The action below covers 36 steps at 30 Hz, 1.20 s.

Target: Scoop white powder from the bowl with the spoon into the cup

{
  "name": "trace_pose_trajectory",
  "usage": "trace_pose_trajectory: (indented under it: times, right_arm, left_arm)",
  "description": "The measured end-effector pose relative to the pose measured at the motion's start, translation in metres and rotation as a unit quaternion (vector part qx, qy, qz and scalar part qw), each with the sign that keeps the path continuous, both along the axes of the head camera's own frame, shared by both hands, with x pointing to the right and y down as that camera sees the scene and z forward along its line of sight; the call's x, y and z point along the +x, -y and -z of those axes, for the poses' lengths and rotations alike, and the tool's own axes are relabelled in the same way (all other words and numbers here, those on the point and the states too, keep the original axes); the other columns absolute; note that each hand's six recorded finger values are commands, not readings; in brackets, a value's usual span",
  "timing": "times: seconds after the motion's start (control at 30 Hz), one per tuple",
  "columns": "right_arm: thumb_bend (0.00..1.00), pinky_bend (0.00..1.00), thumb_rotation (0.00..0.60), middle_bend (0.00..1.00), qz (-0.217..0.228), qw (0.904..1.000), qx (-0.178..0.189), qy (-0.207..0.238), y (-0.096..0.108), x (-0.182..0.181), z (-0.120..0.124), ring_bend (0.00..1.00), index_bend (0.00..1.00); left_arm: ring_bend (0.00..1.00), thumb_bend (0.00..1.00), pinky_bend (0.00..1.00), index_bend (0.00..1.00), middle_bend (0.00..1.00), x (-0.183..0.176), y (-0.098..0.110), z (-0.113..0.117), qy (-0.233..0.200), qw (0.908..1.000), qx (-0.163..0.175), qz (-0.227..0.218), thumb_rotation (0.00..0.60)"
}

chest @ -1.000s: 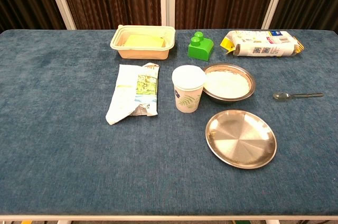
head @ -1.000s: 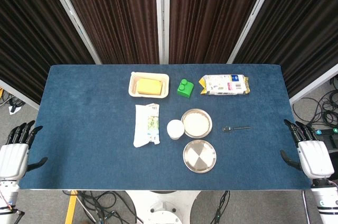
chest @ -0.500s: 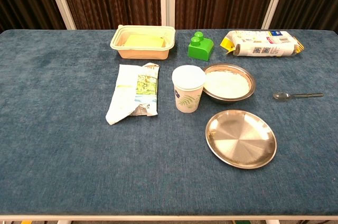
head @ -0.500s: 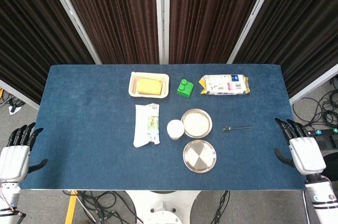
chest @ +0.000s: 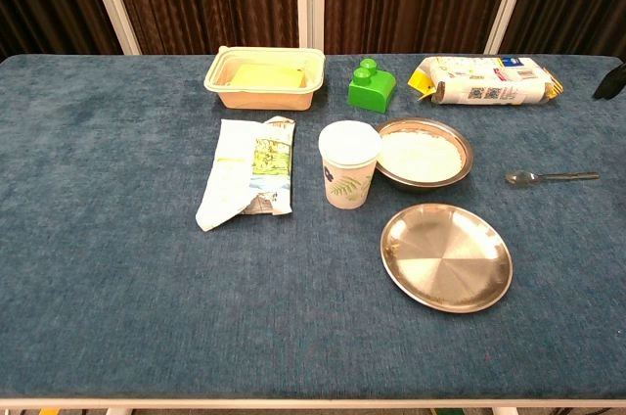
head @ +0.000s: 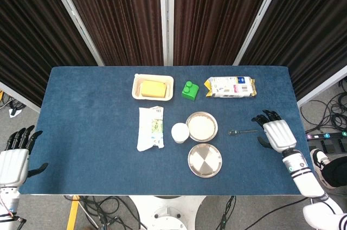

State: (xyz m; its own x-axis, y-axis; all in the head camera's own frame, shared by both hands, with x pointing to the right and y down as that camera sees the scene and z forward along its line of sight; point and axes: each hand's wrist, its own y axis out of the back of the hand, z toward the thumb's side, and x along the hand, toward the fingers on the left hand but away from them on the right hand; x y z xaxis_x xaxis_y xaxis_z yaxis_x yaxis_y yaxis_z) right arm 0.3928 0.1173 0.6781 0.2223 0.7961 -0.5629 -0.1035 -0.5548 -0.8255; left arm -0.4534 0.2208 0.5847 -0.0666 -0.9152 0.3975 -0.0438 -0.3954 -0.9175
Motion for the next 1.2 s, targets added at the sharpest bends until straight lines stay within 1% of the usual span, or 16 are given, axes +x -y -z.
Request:
trace_pose_trajectory:
  times: [0.17,0.37,0.57,0.77,1.2]
  right_arm:
    - [0.24,0.15,0.600,0.33,0.020,0.9994,-0.010,-0.025,0.006,-0.008,-0.032,0.09,0.40]
    - [0.24,0.16,0.600,0.38,0.023,0.9988,-0.015,-0.042,0.008,-0.009,-0.058,0.11,0.41]
    - [0.24,0.16,0.600,0.43,0.027,0.9982,-0.023,-0.048,0.008,-0.012,-0.076,0.13,0.41]
    - [0.24,0.16,0.600,0.46,0.030,0.9981,-0.028,-0.047,0.007,-0.016,-0.085,0.15,0.44]
    - [0.24,0.17,0.600,0.50,0.032,0.9981,-0.027,-0.045,0.008,-0.015,-0.090,0.19,0.51]
  left_arm:
    - [0.09,0.07,0.11,0.22,0.18,0.001,0.001,-0.001,-0.002,1.0000,-0.003,0.001,0.600]
    - [0.09,0.07,0.11,0.22,0.18,0.002,0.002,-0.003,-0.010,0.9999,-0.004,0.001,0.600]
    - [0.09,0.07,0.11,0.22,0.18,0.001,0.001,-0.006,-0.009,0.9999,-0.009,0.002,0.600]
    - [0.09,0.07,0.11,0.22,0.18,0.000,0.001,-0.007,-0.010,0.9999,-0.010,0.004,0.600]
    - [0.09,0.07,0.11,0.22,0.18,-0.001,-0.002,-0.010,-0.014,0.9998,-0.015,0.008,0.600]
